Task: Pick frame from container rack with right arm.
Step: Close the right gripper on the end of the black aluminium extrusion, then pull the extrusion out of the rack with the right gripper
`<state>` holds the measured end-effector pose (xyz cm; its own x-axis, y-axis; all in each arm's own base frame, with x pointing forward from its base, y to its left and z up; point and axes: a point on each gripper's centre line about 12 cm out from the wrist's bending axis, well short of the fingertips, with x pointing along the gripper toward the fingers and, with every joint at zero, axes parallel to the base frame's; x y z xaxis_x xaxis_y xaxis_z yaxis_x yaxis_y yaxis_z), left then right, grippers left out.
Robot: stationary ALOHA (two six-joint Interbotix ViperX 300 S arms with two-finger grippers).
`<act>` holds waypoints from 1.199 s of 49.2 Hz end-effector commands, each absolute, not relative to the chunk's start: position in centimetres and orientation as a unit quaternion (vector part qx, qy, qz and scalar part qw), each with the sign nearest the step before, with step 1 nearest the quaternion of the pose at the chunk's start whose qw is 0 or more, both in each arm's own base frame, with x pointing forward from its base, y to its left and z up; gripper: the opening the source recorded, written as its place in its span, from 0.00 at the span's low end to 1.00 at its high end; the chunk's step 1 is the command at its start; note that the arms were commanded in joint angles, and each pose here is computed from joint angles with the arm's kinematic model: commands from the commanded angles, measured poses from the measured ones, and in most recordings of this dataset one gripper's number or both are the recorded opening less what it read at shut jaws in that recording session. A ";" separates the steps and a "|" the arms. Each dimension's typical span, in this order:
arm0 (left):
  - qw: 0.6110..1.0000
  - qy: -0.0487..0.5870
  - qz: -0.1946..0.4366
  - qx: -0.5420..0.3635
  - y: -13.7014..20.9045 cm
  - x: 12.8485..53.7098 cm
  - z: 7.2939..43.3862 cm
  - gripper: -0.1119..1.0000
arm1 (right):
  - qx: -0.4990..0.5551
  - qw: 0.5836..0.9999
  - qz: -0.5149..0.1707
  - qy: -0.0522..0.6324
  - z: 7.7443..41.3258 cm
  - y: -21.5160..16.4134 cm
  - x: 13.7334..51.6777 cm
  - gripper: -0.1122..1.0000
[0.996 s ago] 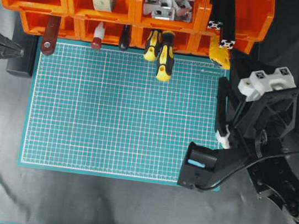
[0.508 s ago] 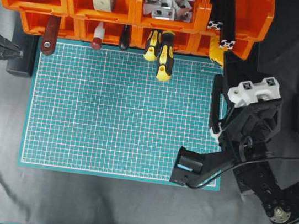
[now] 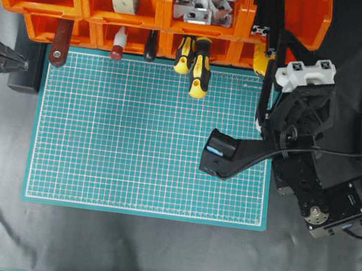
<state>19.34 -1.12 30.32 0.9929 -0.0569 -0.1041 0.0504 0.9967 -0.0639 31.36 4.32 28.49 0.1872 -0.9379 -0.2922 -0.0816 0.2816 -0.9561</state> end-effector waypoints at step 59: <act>0.998 0.042 -0.026 -0.033 -1.1 19.3 31.0 0.10 | -0.453 0.583 -0.410 0.535 31.4 4.3 30.7 0.32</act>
